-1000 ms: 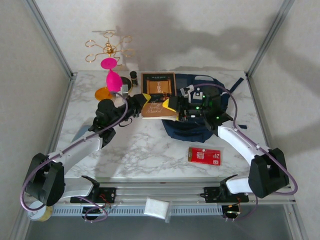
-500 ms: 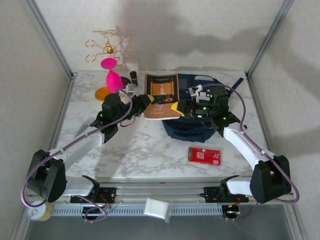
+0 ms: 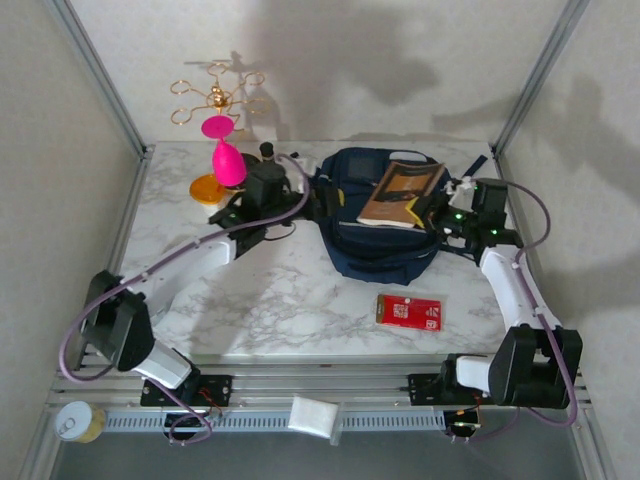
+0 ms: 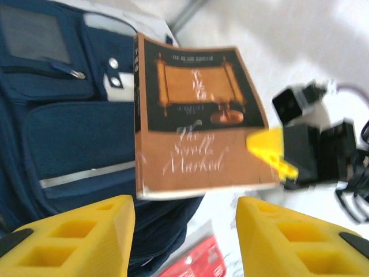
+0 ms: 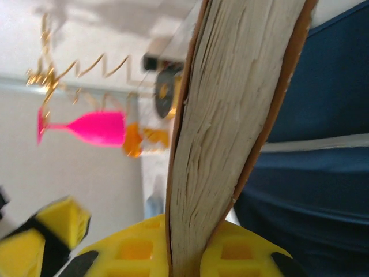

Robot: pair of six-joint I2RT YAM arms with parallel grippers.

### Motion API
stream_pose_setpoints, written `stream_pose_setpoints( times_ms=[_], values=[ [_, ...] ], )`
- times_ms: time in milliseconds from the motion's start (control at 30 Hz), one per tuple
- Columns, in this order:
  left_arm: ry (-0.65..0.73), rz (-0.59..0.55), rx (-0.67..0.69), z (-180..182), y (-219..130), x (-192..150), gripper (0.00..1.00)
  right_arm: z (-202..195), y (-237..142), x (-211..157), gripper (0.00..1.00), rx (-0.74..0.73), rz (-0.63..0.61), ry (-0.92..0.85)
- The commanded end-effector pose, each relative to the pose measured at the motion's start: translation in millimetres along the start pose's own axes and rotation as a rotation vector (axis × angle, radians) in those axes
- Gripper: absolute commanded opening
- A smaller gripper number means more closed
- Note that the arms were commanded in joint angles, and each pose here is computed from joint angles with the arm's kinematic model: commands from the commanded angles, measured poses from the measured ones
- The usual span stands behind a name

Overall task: Pack the student bag
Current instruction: Open the student bag at the center of the table.

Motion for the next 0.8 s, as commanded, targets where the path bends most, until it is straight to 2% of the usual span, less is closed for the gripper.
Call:
stream_pose_setpoints(
  times_ms=[0,167,300,433,600,767],
  values=[
    [0.219,0.195,0.035,1,32,-45,0.51,3,-30,20,0.0,-0.088,-0.118,-0.098],
    [0.358,0.379,0.025,-4,80,-90,0.57,-26,-62,36,0.0,-0.175,-0.241,-0.03],
    [0.428,0.458,0.043,2,115,-114,0.59,-42,-77,39,0.0,-0.194,-0.277,0.011],
    [0.471,0.48,0.082,14,146,-127,0.59,-53,-83,38,0.0,-0.194,-0.291,0.035],
    [0.495,0.501,0.097,24,167,-134,0.59,-56,-87,38,0.0,-0.196,-0.292,0.032],
    [0.521,0.486,0.159,34,178,-130,0.48,-57,-89,37,0.0,-0.191,-0.293,0.032]
  ],
)
Point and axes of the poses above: each hand's point on the last joint's axis, 136 mm out from that joint toward the fingers, its own y axis out along the fingers, its own z axis along the line the jaws close on, x = y × z, the point moved 5 cm from there along -y, back along the fingers, and after that the axes turned 9 degrees about -y, right-handed, at the moved point
